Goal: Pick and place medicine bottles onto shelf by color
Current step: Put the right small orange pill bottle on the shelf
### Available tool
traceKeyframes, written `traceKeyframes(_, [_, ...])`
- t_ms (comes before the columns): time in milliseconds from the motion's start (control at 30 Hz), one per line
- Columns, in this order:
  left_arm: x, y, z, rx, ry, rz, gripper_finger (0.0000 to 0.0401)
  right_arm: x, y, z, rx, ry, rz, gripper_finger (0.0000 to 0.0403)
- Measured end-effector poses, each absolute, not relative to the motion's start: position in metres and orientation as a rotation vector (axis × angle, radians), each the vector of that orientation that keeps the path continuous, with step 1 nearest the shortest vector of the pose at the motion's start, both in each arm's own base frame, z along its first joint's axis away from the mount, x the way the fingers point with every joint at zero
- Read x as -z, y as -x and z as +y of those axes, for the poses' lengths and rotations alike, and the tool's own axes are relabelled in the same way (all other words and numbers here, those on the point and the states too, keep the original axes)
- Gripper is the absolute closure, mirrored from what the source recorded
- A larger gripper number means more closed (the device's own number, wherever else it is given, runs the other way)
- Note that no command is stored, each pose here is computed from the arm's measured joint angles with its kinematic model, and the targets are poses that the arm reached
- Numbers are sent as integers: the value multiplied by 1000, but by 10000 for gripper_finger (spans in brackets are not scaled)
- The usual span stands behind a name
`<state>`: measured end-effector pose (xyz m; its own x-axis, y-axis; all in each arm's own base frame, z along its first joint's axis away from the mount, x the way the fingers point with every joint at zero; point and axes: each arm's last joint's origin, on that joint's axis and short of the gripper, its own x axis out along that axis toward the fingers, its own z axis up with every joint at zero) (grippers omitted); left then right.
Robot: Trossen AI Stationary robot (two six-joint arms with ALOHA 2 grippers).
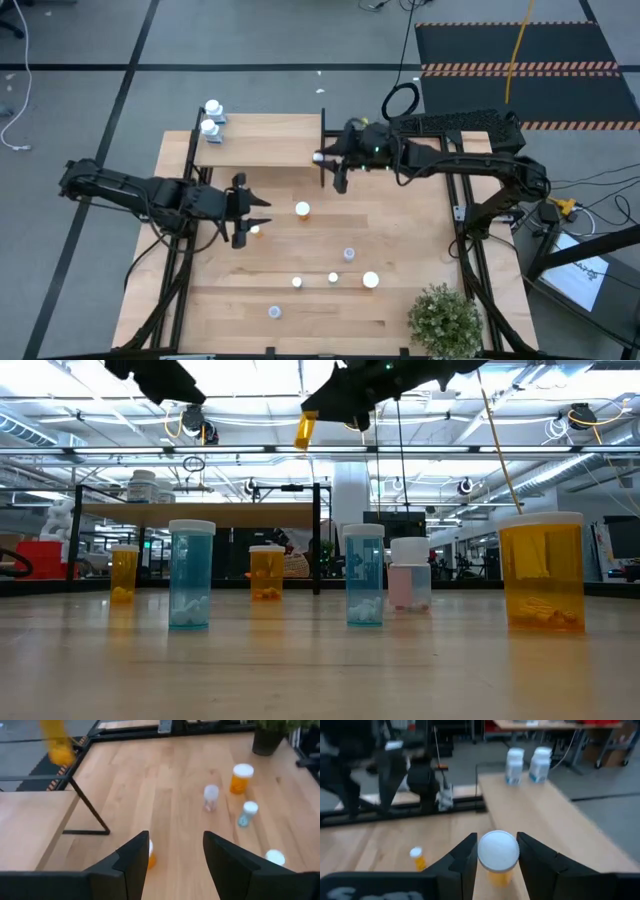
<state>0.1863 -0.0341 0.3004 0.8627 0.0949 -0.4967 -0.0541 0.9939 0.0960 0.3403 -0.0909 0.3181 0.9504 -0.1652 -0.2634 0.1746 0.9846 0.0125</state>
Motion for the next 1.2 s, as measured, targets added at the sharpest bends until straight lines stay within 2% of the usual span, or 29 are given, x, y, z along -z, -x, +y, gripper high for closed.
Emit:
traceKeyframes(433, [-288, -199, -26, -119, -135, 613, 215, -354, -332, -138, 262, 70, 98, 282])
traceKeyframes(767, [-277, -200, -21, -173, -34, 622, 215, -387, -332, -154, 200, 85, 17, 282])
traceKeyframes(1000, [-258, -199, -23, -196, 73, 617, 215, -400, -355, -177, 127, 44, -14, 282])
traceKeyframes(1200, [-257, -198, -28, -180, 81, 617, 215, -399, -389, -200, 122, 27, 23, 282])
